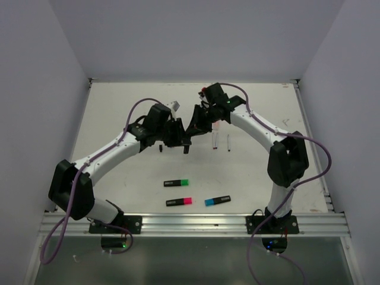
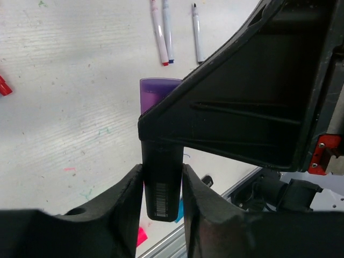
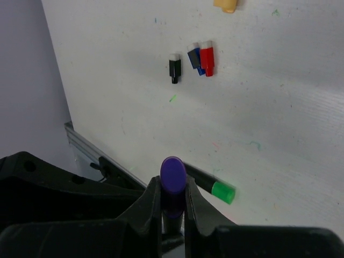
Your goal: Open the pen caps
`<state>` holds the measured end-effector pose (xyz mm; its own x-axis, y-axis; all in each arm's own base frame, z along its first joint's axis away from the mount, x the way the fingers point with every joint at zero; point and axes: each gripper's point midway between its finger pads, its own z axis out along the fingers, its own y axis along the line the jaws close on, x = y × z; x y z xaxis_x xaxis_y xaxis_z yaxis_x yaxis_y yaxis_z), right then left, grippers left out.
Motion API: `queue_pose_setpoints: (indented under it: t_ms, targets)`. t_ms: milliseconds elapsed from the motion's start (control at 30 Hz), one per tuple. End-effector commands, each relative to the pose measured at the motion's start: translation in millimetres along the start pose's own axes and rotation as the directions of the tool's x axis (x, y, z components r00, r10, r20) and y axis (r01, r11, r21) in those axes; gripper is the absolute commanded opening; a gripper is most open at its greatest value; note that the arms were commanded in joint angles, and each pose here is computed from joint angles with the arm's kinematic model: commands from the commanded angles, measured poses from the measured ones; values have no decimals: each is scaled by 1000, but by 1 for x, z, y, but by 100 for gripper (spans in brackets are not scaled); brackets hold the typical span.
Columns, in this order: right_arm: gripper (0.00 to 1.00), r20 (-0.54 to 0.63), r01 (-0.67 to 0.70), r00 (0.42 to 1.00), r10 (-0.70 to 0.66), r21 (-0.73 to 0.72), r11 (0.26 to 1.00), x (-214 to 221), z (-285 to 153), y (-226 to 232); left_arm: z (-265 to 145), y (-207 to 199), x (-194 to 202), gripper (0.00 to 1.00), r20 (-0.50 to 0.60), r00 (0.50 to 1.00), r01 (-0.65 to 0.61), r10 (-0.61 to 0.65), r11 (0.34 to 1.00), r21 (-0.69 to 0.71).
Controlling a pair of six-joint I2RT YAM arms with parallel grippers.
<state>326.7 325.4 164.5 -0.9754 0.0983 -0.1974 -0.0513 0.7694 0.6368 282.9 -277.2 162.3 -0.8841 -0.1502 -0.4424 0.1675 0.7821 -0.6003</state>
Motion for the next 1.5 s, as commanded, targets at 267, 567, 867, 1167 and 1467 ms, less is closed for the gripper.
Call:
queue_pose_setpoints:
  t_ms: [267,567,867,1167,1467]
  targets:
    - [0,53,119,993,-108,-281,952,7,-51,24,-31,-55,17,65,-19,990,-117,136,905,408]
    - [0,88,148,989,-120,-500,853,17,-75,60,-53,-84,21,46,31,988,-138,149,784,605]
    - [0,88,138,990,-108,-531,836,19,-76,62,-66,-86,20,19,56,988,-144,141,763,630]
    - [0,190,163,976,-107,-309,937,-9,-70,48,-46,-50,5,0,56,995,-101,86,903,418]
    - [0,206,148,961,-184,178,973,-27,-42,22,-37,7,-20,0,166,985,-28,38,998,-61]
